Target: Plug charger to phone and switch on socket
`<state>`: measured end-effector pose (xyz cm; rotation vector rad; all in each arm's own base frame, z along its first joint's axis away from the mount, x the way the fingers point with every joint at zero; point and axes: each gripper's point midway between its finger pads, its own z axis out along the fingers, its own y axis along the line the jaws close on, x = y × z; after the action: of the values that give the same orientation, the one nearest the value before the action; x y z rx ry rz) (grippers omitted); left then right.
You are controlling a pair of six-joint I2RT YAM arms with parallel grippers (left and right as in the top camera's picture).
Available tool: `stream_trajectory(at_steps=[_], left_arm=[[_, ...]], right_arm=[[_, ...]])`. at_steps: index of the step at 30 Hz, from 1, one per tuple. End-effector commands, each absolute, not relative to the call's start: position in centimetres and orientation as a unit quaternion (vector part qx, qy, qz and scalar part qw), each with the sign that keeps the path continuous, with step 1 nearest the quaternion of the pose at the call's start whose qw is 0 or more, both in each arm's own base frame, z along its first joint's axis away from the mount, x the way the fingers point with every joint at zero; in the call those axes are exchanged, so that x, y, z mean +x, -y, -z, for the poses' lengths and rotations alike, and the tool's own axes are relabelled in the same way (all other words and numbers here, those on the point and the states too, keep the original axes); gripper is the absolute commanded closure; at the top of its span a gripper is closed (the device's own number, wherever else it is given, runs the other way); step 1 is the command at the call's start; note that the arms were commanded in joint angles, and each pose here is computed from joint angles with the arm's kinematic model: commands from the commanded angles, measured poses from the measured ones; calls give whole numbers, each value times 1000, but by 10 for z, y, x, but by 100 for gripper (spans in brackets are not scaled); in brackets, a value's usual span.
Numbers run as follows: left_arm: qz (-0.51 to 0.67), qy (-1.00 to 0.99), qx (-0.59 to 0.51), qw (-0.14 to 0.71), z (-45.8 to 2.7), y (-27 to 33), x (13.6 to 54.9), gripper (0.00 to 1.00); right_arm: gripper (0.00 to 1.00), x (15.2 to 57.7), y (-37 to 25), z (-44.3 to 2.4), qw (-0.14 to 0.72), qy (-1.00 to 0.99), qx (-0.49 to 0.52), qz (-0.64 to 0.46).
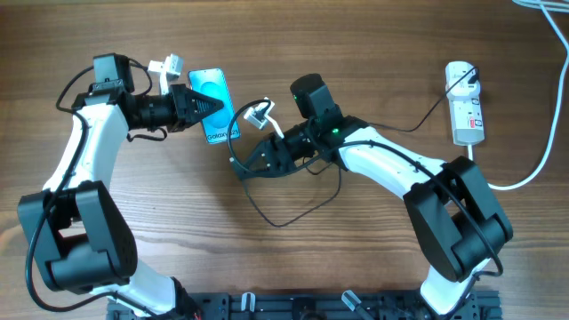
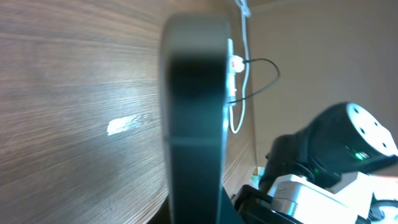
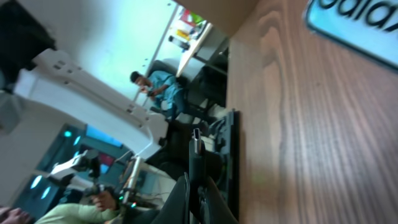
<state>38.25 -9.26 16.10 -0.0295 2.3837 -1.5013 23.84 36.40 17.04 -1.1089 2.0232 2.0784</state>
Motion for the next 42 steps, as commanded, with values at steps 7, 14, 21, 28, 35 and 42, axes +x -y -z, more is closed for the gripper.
stream_trajectory(at_steps=[7, 14, 21, 28, 35, 42], left_arm=[[580, -780, 77, 221, -198, 104, 381, 96], [578, -780, 83, 225, -198, 104, 380, 96], [578, -780, 83, 225, -198, 104, 380, 96], [609, -755, 91, 225, -210, 108, 376, 96], [649, -735, 56, 187, -223, 110, 371, 96], [658, -734, 34, 165, -224, 110, 370, 96]], right_arm=[[96, 227, -358, -180, -21, -617, -363, -698], [96, 228, -359, -179, -17, -620, -363, -695], [96, 228, -359, -179, -17, -620, -363, -695], [96, 233, -362, -174, -22, -643, -343, -684], [96, 249, -371, -183, -1, -656, -329, -679], [96, 265, -379, -189, 29, -672, -307, -673]])
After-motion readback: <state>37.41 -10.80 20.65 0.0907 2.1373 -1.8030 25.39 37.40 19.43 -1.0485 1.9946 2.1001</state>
